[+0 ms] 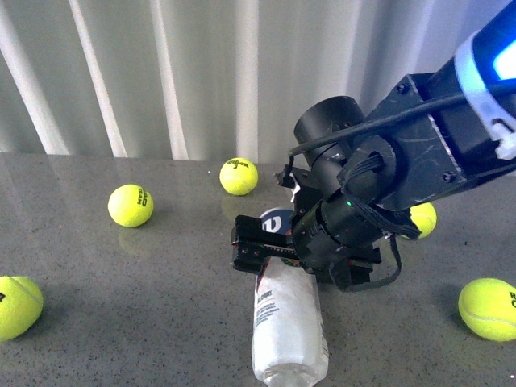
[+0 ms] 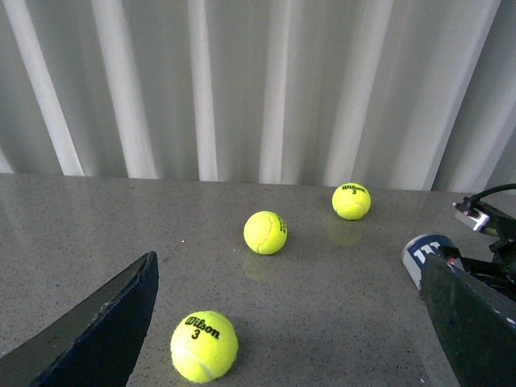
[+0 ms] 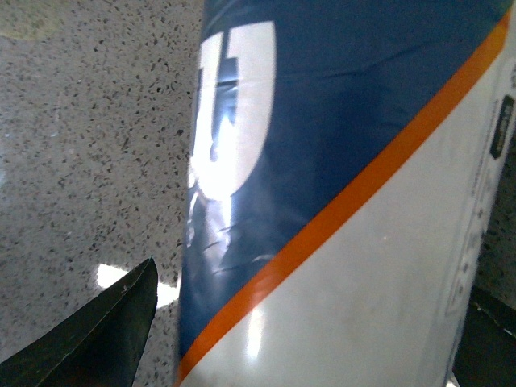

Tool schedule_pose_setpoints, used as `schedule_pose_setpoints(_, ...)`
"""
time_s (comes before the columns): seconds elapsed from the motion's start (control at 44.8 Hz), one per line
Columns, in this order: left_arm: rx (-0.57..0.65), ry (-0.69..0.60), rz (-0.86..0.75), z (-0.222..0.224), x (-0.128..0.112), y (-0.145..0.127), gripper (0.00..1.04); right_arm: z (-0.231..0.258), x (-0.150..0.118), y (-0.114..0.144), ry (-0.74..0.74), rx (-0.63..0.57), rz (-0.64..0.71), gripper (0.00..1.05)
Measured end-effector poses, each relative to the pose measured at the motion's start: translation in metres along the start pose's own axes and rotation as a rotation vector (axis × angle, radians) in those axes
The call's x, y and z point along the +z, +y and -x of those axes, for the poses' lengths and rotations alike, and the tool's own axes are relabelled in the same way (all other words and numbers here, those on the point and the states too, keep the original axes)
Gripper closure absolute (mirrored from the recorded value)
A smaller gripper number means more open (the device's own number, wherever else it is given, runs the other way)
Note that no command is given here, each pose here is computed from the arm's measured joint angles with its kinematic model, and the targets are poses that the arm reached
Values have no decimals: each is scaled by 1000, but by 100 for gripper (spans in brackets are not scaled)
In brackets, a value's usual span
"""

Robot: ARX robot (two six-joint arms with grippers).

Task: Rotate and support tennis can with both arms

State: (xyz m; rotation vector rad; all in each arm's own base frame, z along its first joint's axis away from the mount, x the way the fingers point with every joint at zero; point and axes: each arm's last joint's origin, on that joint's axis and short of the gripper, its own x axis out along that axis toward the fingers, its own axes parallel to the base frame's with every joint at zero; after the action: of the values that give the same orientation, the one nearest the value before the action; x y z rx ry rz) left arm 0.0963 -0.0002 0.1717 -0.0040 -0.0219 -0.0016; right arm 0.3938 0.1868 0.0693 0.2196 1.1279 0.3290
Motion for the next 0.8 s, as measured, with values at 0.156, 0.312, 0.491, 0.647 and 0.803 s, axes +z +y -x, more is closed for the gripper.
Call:
schedule_pose_setpoints(0.156,0,0,0,0,0,0,7,-6,0,2,21,-31,52,19)
schedule_pose_setpoints(0.312,0,0,0,0,0,0,7,-1,-2,1,-12,-96,238,41)
schedule_pose_setpoints(0.491,0,0,0,0,0,0,7,21,-5,-3,-143,-145,595,55)
schedule_pose_setpoints(0.647,0,0,0,0,0,0,7,53,-5,-5,-252,-129,1019,67)
schedule_pose_setpoints(0.803,0,0,0,0,0,0,7,72,-2,-6,-307,-116,1415,75)
